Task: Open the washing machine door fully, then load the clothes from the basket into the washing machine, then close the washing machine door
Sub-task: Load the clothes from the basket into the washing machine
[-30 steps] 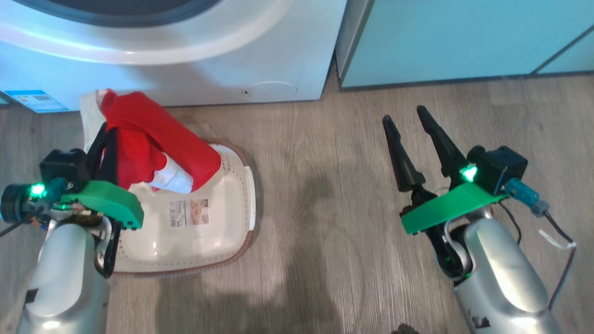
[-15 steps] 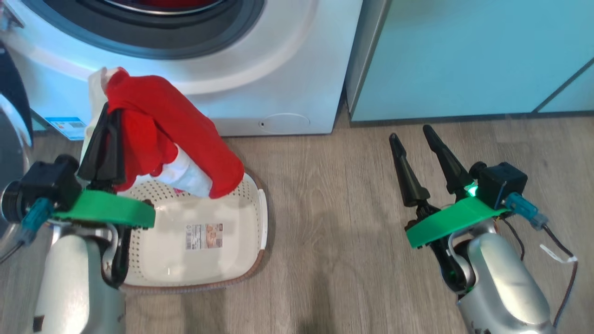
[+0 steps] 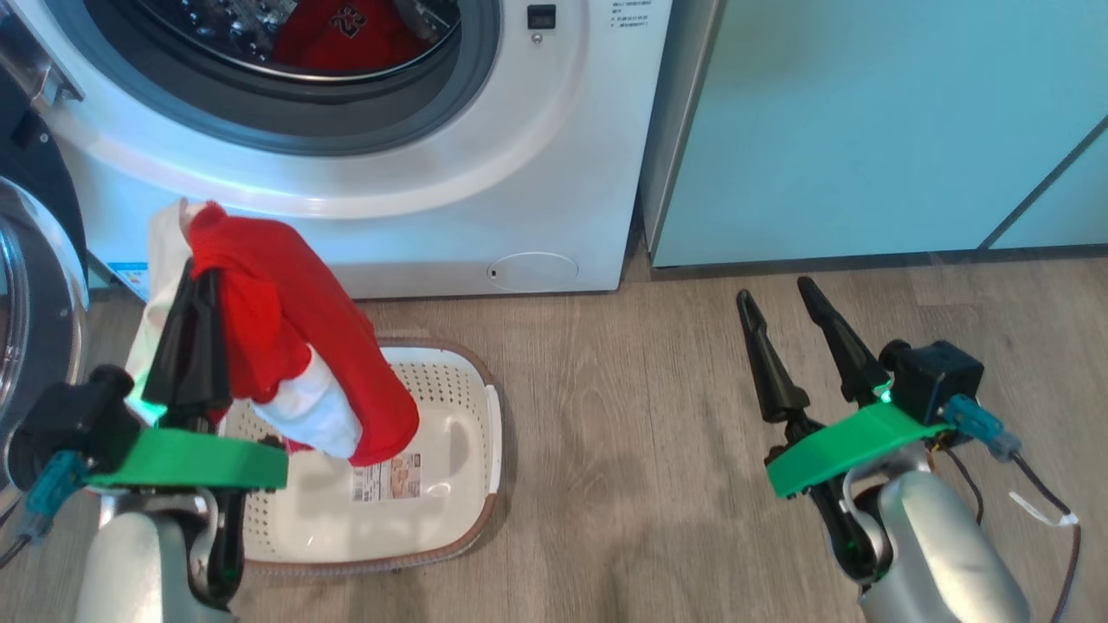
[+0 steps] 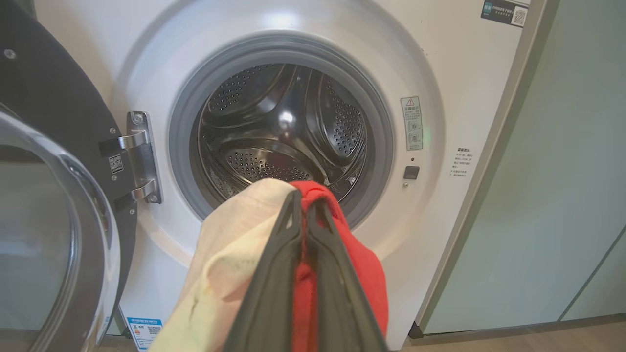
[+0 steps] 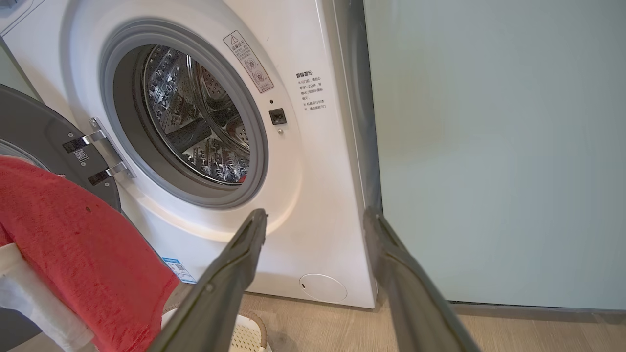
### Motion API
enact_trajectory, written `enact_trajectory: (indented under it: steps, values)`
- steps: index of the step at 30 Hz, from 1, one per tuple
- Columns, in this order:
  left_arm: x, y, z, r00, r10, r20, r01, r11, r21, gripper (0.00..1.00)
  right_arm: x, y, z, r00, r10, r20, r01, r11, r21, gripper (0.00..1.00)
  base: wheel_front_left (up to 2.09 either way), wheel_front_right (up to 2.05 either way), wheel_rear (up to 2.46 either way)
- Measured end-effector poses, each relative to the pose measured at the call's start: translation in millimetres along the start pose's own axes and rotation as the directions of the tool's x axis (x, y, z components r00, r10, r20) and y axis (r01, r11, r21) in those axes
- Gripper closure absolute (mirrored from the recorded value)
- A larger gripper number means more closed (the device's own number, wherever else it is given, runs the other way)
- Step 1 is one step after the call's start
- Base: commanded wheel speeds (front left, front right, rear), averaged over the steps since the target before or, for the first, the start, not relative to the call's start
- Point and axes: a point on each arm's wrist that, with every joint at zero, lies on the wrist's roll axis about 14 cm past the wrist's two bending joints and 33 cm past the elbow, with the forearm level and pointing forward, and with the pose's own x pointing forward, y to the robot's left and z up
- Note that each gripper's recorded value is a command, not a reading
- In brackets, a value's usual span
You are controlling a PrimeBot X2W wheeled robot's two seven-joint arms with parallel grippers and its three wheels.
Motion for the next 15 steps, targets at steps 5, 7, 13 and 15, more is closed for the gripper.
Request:
enact_trajectory:
  steps: [5, 7, 13, 15]
  values:
    - [-6, -7, -1, 1.0, -0.014, -0.007, 0.013, 0.999, -0.04, 1.0, -6, -1, 0, 1.0, -0.006, 0.0, 0.006, 1.0, 0.0, 0.0, 0.0, 0.0, 0.0]
    - [-6, -7, -1, 1.0, -0.013, -0.006, 0.013, 0.999, -0.046, 1.0, -6, -1, 0, 1.0, -0.007, 0.0, 0.007, 1.0, 0.0, 0.0, 0.0, 0.0, 0.0]
    - [-1, -8, -9, 1.0, -0.015, -0.019, 0.014, 0.998, -0.059, 1.0, -4, -5, -6, 1.0, -0.016, -0.017, 0.016, 1.0, 0.002, 0.0, 0.0, 0.0, 0.0]
    - [1, -9, -11, 1.0, -0.018, -0.021, 0.017, 0.998, -0.061, 1.0, -4, -6, -8, 1.0, -0.018, -0.023, 0.018, 1.0, 0.003, 0.0, 0.0, 0.0, 0.0]
